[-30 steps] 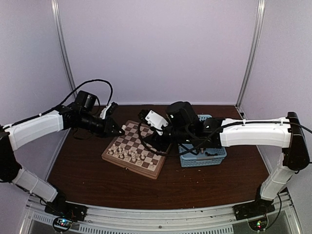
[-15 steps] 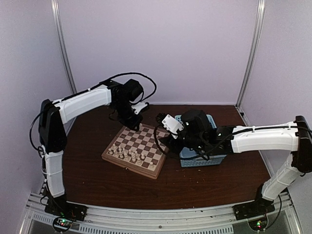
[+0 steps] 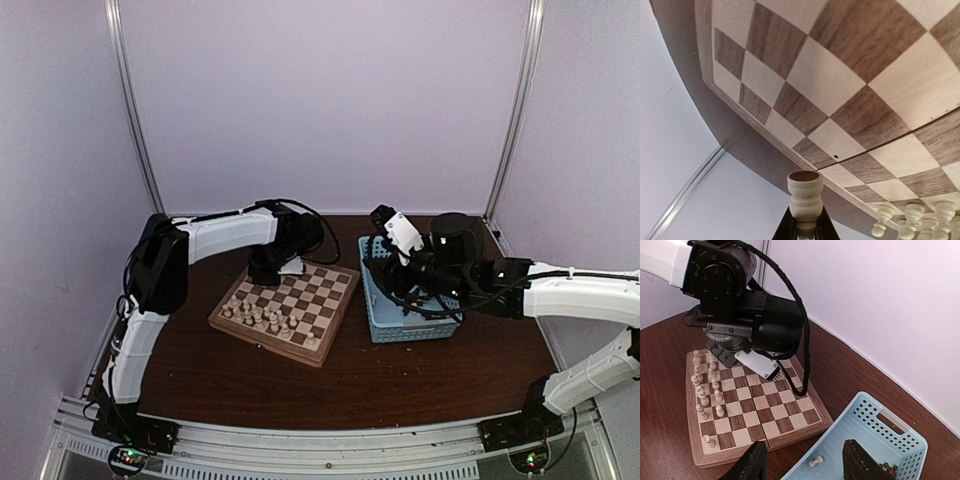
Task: Set up the chess pieces on the board
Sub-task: Place the chess piece on the chessboard.
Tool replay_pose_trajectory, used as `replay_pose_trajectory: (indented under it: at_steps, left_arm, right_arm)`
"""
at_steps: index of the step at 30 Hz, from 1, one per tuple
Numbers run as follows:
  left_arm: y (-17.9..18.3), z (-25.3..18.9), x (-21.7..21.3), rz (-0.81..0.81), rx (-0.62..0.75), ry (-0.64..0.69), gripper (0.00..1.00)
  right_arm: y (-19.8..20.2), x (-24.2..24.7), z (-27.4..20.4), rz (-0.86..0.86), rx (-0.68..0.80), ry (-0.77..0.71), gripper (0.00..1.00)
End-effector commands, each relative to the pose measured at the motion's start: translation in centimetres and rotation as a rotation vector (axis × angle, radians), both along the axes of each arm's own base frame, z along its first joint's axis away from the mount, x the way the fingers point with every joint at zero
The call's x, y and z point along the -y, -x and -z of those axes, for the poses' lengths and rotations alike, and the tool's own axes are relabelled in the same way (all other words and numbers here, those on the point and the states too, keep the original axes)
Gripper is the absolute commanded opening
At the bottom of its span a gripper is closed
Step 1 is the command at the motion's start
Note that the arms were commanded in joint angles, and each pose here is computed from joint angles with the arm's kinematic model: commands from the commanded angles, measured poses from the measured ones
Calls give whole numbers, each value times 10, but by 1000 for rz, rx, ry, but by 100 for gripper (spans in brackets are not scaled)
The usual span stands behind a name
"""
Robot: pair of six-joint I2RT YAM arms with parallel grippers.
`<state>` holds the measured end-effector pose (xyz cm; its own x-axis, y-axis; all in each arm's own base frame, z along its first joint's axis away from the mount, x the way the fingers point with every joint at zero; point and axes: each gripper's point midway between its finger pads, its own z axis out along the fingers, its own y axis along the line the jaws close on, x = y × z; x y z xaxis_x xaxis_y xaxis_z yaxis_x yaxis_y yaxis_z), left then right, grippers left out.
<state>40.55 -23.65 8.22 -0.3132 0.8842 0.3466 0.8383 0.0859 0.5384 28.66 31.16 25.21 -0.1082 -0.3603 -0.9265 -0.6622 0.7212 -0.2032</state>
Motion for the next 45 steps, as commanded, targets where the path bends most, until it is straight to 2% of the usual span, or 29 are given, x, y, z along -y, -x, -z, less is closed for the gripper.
replay_pose_trajectory:
  at_steps: [1,5,8,9,11,13,20,24,32,35,39,42,45]
  left_arm:
    - [-9,-10,-7,102,-24,-131,3]
    - [-12,-4,-8,127,-41,-172,4]
    - [-11,-3,-5,126,-54,-149,8]
    - [-10,-3,-5,125,-59,-142,12]
    - [-8,-1,-4,121,-68,-135,28]
    - [-6,0,-5,114,-74,-134,33]
    - [-9,-6,1,90,-51,-87,35]
    - [-12,-30,19,46,-9,62,40]
    - [-11,-85,53,-120,104,483,56]
    - [-17,-100,53,-308,162,686,62]
    - [-24,-90,43,-700,151,979,64]
    - [-31,-76,29,-894,256,1030,64]
    - [-33,-66,25,-1001,308,1067,64]
  right_arm:
    - [2,13,-10,22,11,-52,54]
    - [3,18,-7,24,3,-57,54]
    - [3,20,-5,25,1,-57,54]
    - [2,20,-5,25,0,-56,54]
    - [1,20,-5,24,-1,-57,54]
    - [1,19,-5,21,-3,-59,54]
    - [0,15,-4,11,-10,-64,54]
    - [-1,14,-4,6,-17,-62,54]
    - [0,10,-4,-7,-33,-65,54]
    - [1,9,-4,-13,-38,-68,54]
    - [1,9,-4,-15,-45,-69,54]
    - [2,8,-5,-25,-50,-70,54]
    - [3,9,-4,-26,-56,-66,54]
